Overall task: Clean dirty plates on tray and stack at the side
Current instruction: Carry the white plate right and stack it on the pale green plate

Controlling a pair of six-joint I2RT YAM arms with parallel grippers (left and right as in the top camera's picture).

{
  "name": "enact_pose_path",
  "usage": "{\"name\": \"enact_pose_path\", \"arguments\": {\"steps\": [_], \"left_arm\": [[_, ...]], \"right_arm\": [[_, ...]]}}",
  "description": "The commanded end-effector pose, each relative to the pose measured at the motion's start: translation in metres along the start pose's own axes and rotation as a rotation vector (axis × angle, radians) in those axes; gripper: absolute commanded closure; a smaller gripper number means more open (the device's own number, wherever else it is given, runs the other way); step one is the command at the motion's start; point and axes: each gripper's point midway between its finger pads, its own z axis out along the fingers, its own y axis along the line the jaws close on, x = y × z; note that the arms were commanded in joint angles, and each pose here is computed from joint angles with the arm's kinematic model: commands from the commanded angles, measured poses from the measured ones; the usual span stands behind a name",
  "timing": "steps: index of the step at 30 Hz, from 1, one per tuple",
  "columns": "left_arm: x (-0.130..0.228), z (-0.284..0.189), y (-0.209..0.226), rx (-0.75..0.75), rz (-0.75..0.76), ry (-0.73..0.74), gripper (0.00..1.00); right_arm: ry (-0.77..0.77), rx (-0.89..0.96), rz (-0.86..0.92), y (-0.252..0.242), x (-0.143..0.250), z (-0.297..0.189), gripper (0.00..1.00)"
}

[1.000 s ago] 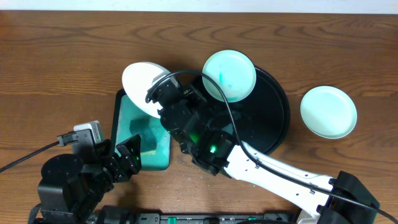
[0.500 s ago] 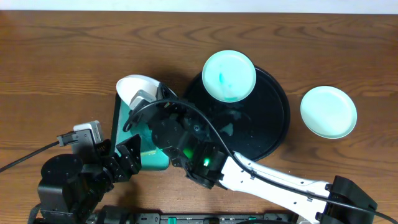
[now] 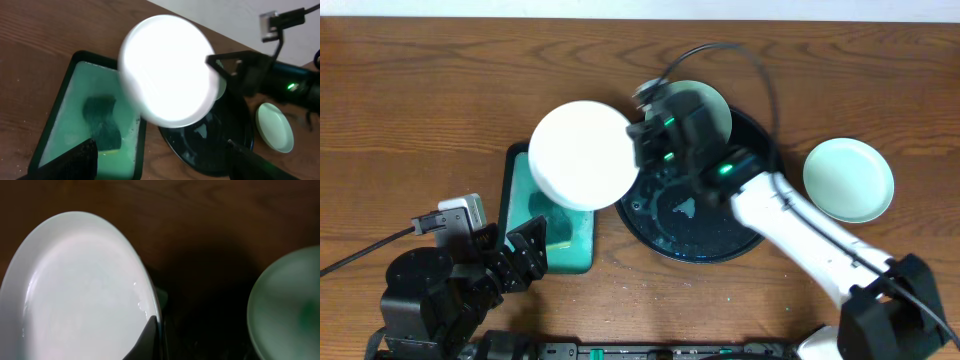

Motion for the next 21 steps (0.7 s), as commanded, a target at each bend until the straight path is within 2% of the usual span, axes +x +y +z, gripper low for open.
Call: {"name": "enact_pose_path", "arguments": {"steps": [1,5,7,8,10,13,16,21], "left_arm": [[-0.007,-0.005,-0.005,0.016,0.012,-0.022,0.19],[-0.008,-0.005,-0.006,0.019,0.013,-0.028,0.19],[-0.009,-0.005,-0.006,0.021,0.013,-0.032,0.19],[-0.01,-0.005,-0.006,0.022,0.014,-0.034,0.19],[-0.01,-0.005,-0.006,0.022,0.014,-0.035,0.19],[-0.01,-0.005,-0.006,0.022,0.014,-0.035,0.19],[-0.011,-0.005,-0.007,0.024,0.015,-0.038,0.19],[-0.012,-0.005,-0.008,0.027,0.016,-0.044,0.19]], "right_arm": [[0.064,-0.155,0.349,-0.03,-0.014,-0.039,0.99],[0.037,0.169,0.711,-0.158,0.0,-0.084,0.99],[0.006,0.368,0.83,-0.219,0.017,-0.117,0.99],[-0.015,0.536,0.91,-0.261,0.035,-0.149,0.99],[-0.036,0.719,0.992,-0.301,0.057,-0.188,0.99],[-0.047,0.984,1.094,-0.346,0.095,-0.248,0.99],[-0.006,1.074,1.152,-0.362,0.122,-0.278,0.99],[0.033,1.155,1.204,-0.373,0.148,-0.298,0.99]]}}
